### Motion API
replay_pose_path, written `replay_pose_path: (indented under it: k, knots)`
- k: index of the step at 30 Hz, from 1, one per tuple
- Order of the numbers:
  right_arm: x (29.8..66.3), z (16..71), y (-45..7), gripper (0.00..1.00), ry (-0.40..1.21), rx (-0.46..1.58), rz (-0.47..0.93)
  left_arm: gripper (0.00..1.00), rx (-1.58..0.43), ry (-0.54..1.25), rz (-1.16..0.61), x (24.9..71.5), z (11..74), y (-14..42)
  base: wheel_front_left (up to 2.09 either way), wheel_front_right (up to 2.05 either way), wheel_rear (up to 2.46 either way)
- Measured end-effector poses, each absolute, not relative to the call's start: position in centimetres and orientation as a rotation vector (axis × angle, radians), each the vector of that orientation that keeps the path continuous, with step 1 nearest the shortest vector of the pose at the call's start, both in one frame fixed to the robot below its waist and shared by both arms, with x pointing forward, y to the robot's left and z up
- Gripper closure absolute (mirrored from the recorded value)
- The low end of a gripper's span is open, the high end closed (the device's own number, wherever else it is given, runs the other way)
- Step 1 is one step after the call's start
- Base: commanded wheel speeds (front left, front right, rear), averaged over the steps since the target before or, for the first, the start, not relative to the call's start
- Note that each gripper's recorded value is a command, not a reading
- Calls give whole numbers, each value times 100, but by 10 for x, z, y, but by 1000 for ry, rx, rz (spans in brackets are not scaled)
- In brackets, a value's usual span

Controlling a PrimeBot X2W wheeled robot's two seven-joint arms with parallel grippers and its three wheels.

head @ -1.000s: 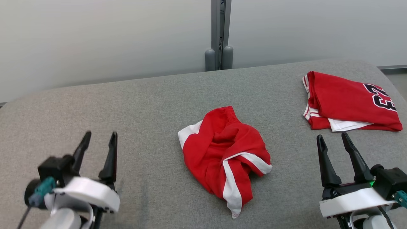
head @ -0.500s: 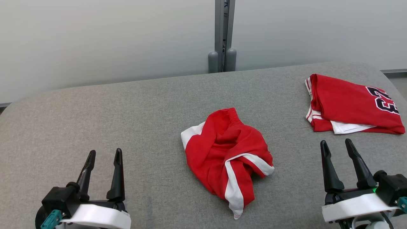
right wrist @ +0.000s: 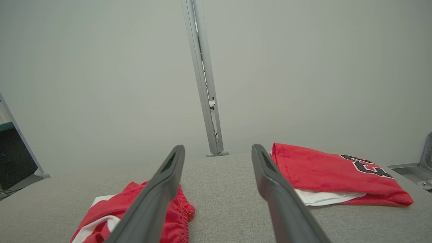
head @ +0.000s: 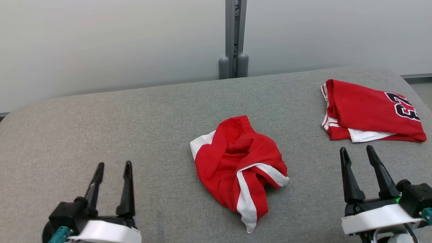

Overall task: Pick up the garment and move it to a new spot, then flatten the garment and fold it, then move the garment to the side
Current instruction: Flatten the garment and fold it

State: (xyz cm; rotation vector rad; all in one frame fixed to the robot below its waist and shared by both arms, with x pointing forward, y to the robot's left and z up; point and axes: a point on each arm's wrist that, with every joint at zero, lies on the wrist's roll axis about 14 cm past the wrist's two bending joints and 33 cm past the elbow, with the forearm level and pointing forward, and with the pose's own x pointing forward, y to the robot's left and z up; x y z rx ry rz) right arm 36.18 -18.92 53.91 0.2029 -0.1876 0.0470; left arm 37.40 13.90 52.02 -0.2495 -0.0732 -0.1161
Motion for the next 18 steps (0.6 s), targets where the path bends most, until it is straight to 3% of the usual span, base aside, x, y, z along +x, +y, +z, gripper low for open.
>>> replay_pose_path:
  k: [4, 5, 12, 18]
  knots:
    - [361, 540, -190, 0, -191, 199, 47, 0, -263, 24, -233, 364, 498, 111, 0, 0, 0]
    - [362, 542, -192, 0, -197, 195, 42, 0, -286, 123, -341, 352, 480, 83, 0, 0, 0]
    - [363, 547, -201, 0, -212, 183, 21, 0, -259, 451, -601, 311, 425, 18, 0, 0, 0]
    - [363, 548, -211, 0, -217, 174, -7, 0, -224, 568, -757, 299, 411, -28, 0, 0, 0]
